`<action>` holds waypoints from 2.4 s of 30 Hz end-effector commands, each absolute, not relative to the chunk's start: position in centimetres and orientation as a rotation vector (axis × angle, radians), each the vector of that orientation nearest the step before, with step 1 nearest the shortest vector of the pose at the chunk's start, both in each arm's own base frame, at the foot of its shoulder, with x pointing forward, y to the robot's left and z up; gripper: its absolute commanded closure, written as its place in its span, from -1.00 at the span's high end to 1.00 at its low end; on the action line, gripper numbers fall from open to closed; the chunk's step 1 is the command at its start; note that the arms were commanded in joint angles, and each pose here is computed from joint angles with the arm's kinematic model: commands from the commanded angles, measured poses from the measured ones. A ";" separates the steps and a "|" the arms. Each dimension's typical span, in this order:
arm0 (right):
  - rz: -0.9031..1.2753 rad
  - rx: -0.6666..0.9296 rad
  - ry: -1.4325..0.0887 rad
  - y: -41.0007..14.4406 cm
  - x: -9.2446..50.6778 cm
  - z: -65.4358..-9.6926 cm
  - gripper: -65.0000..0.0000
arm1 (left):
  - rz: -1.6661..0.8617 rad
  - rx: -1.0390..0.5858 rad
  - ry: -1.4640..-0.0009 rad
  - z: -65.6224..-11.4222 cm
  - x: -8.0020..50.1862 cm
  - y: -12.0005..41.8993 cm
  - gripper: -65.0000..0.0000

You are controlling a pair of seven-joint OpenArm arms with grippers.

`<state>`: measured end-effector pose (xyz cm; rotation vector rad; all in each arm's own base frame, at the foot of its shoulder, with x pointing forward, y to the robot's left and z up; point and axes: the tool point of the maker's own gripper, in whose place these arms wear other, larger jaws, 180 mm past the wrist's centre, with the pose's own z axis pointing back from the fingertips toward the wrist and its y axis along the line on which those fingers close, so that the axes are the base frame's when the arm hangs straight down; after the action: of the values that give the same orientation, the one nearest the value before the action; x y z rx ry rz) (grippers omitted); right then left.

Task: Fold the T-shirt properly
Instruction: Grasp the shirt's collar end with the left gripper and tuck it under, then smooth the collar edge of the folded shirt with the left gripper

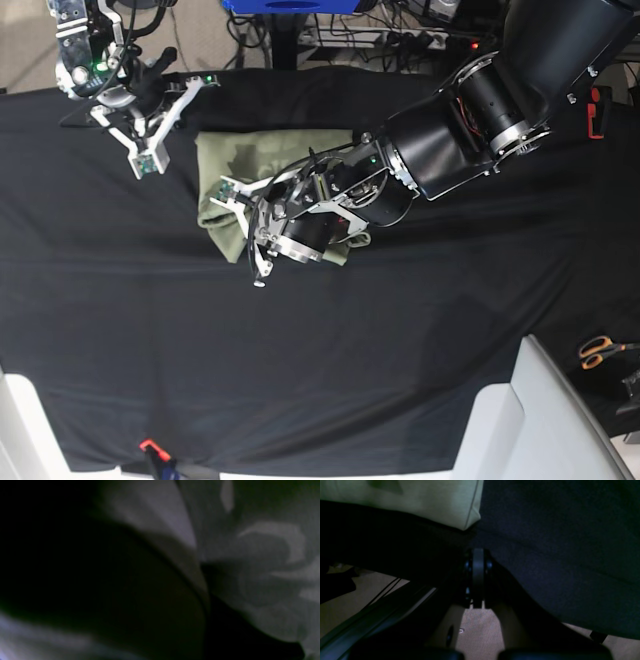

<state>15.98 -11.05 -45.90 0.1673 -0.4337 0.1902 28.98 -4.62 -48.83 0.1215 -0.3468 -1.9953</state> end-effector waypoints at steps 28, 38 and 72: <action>0.199 0.175 -0.462 -10.7 16.6 -45.3 -1.00 | -1.852 0.217 -0.624 -39.3 39.8 -7.5 0.77; 0.200 0.175 -0.462 -10.7 16.6 -45.3 -1.00 | -1.837 0.157 -0.694 -38.6 38.2 -9.2 0.77; 0.200 0.172 -0.494 -10.8 17.9 -44.7 -1.00 | -1.762 0.292 -0.753 -35.6 34.1 -5.4 0.74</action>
<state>17.23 -10.68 -45.45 0.1715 -0.4587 0.1957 32.88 -5.29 -37.12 0.2546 -0.7099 -1.7791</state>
